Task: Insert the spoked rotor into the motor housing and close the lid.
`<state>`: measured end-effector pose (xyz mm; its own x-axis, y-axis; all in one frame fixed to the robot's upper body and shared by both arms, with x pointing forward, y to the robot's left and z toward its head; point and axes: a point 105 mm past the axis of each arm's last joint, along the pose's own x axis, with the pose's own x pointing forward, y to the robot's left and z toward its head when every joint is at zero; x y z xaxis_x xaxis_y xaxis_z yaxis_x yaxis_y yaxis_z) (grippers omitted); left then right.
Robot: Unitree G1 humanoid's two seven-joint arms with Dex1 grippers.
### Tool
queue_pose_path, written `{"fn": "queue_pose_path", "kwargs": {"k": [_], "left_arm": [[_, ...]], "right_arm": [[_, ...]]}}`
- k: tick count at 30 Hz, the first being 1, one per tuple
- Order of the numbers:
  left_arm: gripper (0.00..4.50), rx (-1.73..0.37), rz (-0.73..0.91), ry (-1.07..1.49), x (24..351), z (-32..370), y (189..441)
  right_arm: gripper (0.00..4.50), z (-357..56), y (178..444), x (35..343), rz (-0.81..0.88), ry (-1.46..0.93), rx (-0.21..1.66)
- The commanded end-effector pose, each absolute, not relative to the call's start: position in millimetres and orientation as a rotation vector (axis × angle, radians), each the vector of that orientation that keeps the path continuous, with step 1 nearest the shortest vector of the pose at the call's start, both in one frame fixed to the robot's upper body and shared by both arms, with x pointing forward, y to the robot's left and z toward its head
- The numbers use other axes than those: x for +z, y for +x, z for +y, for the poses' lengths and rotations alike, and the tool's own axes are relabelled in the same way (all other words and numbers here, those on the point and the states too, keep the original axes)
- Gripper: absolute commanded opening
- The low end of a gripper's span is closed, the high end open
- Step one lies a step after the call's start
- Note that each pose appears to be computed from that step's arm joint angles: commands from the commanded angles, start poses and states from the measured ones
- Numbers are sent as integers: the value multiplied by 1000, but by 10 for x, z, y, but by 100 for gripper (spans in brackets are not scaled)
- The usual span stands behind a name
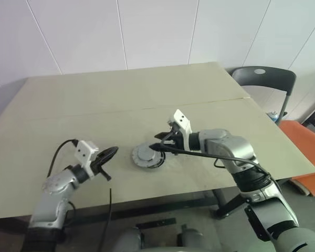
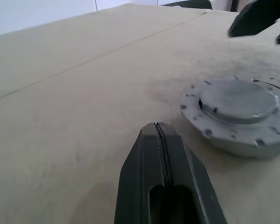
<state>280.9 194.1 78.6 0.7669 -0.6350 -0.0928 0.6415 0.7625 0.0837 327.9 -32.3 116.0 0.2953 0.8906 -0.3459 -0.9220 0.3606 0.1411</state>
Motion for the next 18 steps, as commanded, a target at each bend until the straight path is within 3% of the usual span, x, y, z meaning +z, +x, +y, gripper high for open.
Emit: {"fn": "queue_pose_path", "kwargs": {"k": [1, 4, 7, 18], "left_arm": [[0, -731, 11, 112, 997, 1981, 2714], [0, -725, 12, 89, 1020, 2022, 2666], [0, -713, 11, 90, 1026, 2035, 2651], [0, -687, 18, 130, 992, 1993, 2650]], "right_arm": [[276, -127, 3309, 1337, 301, -90, 1289], [339, -62, 3334, 1330, 298, -100, 1327], [437, -12, 3379, 1319, 292, -116, 1333], [444, 14, 3331, 1019, 387, -231, 1365]]}}
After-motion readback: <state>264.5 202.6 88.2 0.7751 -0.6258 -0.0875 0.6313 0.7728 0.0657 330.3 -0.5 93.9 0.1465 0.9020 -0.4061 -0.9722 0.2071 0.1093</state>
